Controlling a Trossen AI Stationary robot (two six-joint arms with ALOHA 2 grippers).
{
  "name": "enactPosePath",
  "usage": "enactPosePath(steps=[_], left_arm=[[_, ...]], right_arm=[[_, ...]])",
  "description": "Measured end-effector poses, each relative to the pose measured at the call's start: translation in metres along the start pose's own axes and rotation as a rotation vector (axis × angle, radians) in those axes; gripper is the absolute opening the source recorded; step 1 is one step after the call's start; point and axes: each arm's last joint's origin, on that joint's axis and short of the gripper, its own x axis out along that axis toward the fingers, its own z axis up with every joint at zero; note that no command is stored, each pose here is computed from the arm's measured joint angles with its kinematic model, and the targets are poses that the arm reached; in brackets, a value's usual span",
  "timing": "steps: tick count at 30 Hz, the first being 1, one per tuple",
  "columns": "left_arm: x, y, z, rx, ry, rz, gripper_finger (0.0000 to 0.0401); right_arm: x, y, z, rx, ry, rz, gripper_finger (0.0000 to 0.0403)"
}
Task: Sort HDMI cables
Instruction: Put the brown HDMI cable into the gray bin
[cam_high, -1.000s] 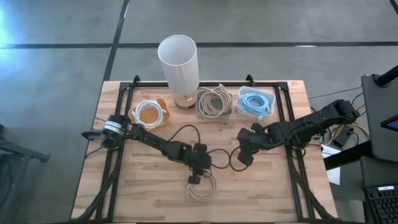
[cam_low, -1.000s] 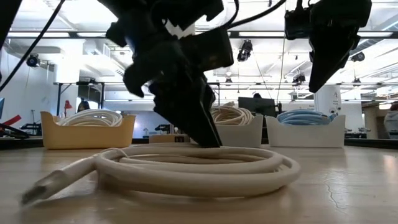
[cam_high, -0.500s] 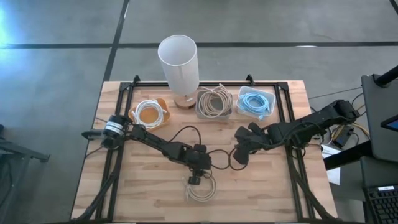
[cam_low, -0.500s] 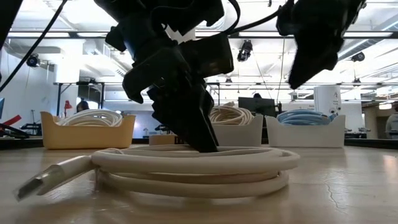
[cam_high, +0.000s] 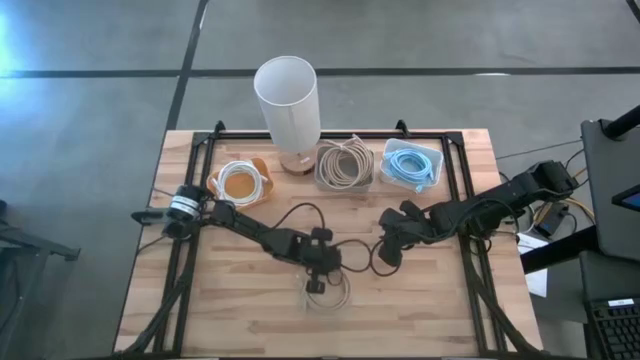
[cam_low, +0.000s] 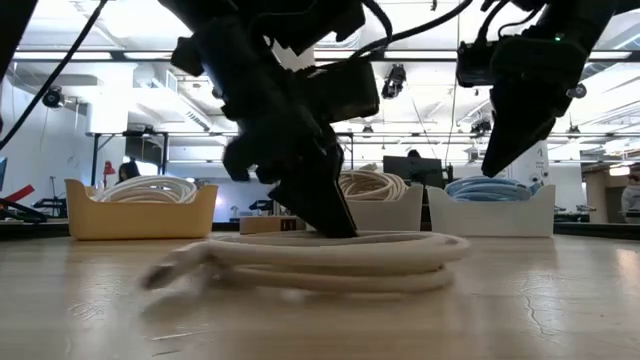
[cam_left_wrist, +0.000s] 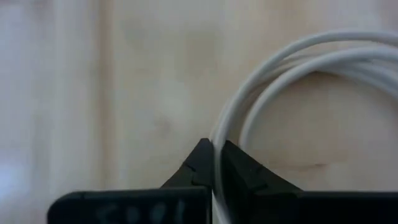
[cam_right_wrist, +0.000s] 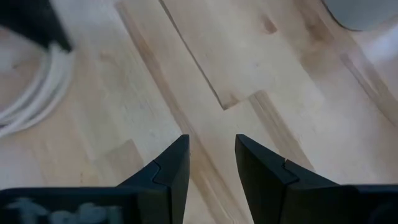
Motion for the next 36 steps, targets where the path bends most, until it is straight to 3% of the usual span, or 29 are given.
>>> enactPosePath(steps=[10, 17, 21, 36], left_arm=[[-0.034, 0.047, 0.044, 0.071, 0.013, 0.412, 0.0010], [-0.065, 0.099, 0.088, 0.072, -0.084, 0.523, 0.0010], [-0.079, 0.131, 0.100, 0.076, -0.115, 0.591, 0.0009], [-0.092, 0.233, 0.077, -0.068, -0.107, 0.774, 0.0013]], right_arm=[[0.000, 0.000, 0.000, 0.001, -0.001, 0.002, 0.0123], [0.000, 0.000, 0.000, -0.008, 0.000, 0.002, 0.0123], [0.000, 0.000, 0.000, -0.007, 0.000, 0.001, 0.0123], [0.000, 0.000, -0.001, 0.021, 0.020, 0.014, 0.0123]])
